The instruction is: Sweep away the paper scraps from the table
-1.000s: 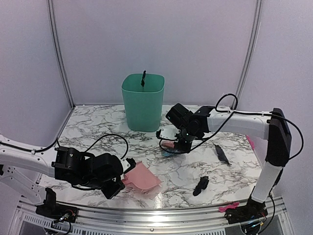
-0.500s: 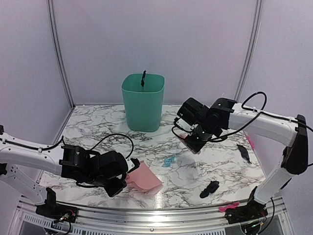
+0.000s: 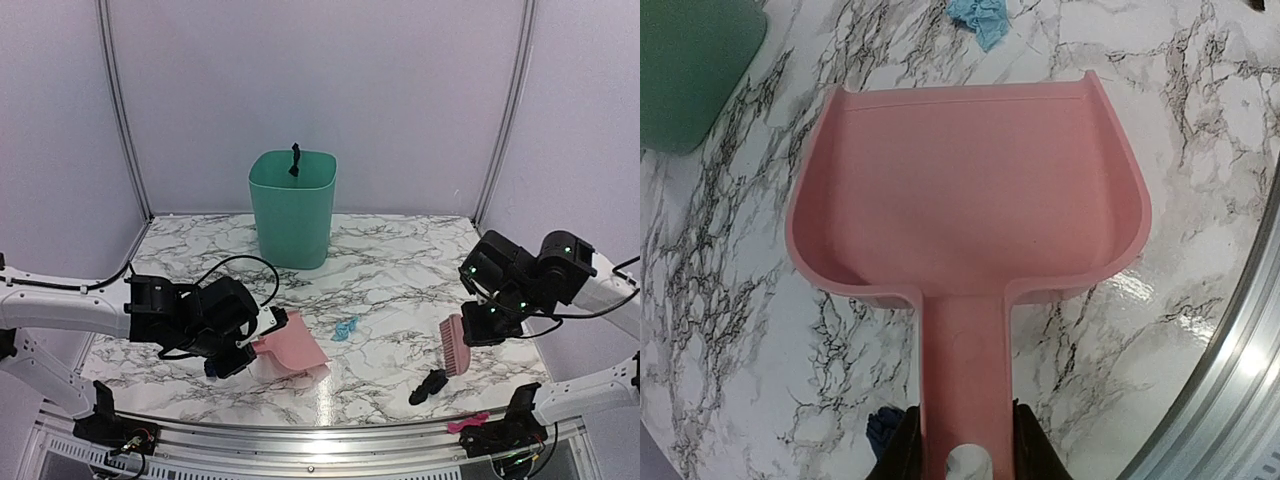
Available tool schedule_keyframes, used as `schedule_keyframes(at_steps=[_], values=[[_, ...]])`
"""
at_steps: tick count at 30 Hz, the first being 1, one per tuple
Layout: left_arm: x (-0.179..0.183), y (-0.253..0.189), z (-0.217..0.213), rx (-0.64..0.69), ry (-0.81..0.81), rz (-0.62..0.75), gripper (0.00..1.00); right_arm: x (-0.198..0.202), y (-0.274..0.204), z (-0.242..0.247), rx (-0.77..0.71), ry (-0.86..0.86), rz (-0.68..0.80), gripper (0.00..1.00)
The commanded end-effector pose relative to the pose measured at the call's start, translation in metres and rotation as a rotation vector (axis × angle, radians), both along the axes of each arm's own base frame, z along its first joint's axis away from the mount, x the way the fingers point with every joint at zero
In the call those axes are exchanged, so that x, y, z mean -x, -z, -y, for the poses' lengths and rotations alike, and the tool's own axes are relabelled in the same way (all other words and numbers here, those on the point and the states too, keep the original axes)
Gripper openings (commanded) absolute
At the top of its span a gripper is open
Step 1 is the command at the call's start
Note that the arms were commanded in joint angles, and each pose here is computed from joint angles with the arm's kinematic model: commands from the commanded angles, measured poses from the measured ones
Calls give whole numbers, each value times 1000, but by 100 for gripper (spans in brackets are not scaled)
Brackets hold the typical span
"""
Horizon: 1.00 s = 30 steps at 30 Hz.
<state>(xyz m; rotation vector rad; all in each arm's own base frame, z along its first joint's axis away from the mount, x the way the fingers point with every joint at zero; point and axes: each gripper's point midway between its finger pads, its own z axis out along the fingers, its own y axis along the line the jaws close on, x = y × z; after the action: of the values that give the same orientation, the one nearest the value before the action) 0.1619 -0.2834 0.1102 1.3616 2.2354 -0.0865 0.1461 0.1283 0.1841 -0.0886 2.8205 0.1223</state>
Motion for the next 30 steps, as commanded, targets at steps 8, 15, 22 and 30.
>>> schedule_keyframes(at_steps=[8,15,22,30], values=[[-28,-45,8,45,87,88,0,-78,-35,50,224,259,263,0],[-25,-49,4,68,53,66,0,-145,-31,133,645,398,171,0],[-14,-57,-3,109,66,44,0,-166,-4,220,734,549,51,0],[-11,-46,-8,73,67,25,0,-197,83,197,576,292,-93,0]])
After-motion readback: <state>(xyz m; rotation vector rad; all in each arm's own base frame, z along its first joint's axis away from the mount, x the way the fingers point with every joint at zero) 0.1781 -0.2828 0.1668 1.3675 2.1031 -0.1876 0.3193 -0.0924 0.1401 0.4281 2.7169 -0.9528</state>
